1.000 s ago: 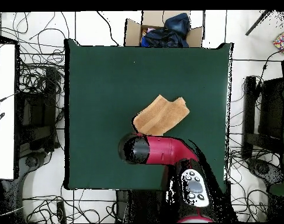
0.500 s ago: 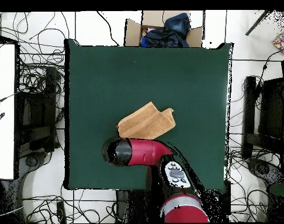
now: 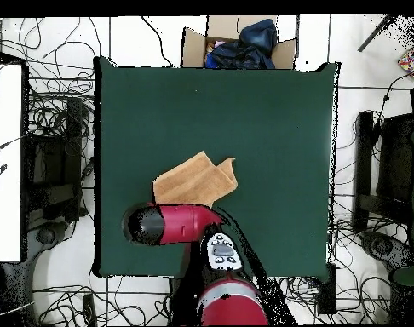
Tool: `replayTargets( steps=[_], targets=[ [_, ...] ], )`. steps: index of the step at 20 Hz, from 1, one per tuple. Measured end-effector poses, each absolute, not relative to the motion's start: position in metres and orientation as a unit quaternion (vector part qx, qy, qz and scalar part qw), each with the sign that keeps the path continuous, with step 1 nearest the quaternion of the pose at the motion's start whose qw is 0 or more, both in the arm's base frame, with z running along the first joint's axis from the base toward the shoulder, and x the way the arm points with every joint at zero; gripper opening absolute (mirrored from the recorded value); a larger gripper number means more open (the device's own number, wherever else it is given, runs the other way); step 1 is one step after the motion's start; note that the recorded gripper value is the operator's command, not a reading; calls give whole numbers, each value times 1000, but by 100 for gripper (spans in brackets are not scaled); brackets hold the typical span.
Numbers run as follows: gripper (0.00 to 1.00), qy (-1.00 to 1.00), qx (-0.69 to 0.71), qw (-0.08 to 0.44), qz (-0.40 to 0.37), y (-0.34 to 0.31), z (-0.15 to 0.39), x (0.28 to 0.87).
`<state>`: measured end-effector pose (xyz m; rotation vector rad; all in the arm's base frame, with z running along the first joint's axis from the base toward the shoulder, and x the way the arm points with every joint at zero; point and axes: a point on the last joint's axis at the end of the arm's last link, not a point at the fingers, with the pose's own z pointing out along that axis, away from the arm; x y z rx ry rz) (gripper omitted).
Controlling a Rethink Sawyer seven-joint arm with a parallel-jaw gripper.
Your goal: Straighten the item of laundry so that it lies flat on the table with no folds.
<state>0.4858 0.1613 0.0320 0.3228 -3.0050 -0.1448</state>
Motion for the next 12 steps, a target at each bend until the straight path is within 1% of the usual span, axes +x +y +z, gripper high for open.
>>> replayTargets(
  steps=[12],
  targets=[
    [0,-993,92,45,-62,205,21,486]
  ],
)
